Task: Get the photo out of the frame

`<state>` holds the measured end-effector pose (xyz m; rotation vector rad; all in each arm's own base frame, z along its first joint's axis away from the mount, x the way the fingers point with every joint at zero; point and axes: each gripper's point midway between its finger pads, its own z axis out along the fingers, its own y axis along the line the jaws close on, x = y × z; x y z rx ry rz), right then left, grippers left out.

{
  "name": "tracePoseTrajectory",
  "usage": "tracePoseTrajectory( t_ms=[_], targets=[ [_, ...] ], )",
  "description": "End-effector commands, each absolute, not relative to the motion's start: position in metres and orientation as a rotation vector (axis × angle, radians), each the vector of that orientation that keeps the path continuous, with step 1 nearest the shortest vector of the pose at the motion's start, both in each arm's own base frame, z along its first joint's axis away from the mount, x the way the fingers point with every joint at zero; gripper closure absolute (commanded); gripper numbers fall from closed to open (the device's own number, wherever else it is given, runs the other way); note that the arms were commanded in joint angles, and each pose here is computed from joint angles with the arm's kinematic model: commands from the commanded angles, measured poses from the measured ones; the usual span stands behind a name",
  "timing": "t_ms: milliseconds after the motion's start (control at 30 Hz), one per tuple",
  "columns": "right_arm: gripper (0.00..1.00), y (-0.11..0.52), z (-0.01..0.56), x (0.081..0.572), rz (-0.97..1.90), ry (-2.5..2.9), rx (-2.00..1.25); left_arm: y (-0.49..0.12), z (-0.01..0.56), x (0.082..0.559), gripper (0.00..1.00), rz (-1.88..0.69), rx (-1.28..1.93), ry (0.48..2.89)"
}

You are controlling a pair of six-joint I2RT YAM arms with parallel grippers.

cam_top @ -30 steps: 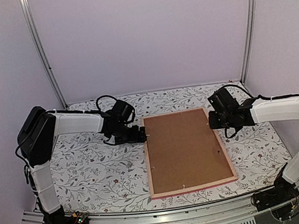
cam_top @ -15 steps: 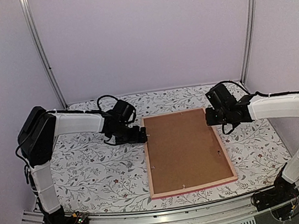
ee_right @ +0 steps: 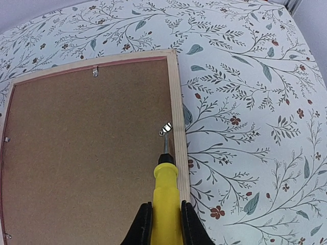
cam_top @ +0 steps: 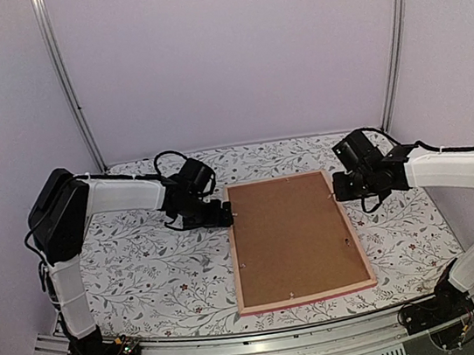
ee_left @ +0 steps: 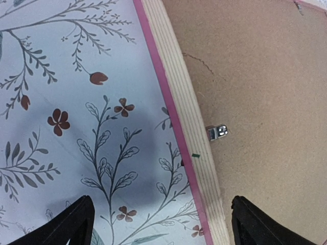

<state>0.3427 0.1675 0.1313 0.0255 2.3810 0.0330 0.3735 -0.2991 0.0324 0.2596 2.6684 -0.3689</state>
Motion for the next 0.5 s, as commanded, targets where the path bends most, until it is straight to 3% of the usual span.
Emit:
tracePoseTrajectory(
  t_ms=[0,467],
  targets=[
    [1.00,0.165,0.123,0.329,0.071,2.431,0.022,-0.305,0.027,0.376,0.05,-0.360,0.278,2.674],
    [1.00,0.156,0.102,0.341,-0.038,2.409,0.079,-0.303,0.026,0.374,0.05,-0.349,0.274,2.680]
  ],
)
